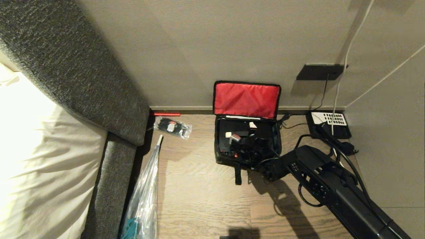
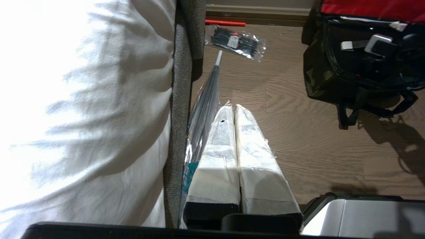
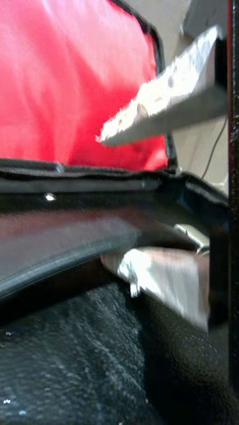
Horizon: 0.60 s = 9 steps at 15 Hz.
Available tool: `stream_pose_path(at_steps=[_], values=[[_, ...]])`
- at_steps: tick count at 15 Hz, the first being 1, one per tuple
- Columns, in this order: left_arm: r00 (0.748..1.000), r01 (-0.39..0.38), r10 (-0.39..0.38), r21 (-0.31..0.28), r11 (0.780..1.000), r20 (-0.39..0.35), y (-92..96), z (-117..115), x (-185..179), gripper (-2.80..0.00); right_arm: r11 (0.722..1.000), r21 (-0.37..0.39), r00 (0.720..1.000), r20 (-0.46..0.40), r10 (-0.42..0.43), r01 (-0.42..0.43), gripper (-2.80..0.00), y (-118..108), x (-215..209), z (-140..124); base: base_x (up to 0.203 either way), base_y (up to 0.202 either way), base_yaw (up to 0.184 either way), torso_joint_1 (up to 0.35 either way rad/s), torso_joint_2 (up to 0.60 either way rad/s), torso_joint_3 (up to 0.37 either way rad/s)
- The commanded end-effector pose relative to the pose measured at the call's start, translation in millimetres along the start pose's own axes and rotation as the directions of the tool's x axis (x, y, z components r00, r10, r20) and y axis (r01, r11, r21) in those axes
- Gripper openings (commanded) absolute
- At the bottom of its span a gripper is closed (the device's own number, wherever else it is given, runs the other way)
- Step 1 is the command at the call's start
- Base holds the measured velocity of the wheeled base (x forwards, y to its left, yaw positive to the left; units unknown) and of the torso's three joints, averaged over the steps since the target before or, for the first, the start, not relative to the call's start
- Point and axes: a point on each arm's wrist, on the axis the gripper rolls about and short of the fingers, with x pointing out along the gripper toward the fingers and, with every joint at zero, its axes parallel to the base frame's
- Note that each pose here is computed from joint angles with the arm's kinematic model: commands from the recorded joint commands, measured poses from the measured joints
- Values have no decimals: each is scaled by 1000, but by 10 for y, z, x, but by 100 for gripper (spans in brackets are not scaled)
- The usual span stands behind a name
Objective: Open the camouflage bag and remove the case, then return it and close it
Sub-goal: Grip the handle
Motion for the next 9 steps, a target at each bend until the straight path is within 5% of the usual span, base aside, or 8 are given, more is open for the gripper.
stream_pose_path(at_steps=[1, 9], values=[[1000, 0, 0, 0, 1000, 0, 0, 0, 0, -280, 1000, 5, 1000, 3, -28, 28, -280, -28, -9, 13, 0, 0, 0, 0, 0, 0], [1000, 0, 0, 0, 1000, 0, 0, 0, 0, -280, 989, 52, 989, 48, -142, 140, -280, -198, -302, 167, 0, 0, 0, 0, 0, 0]])
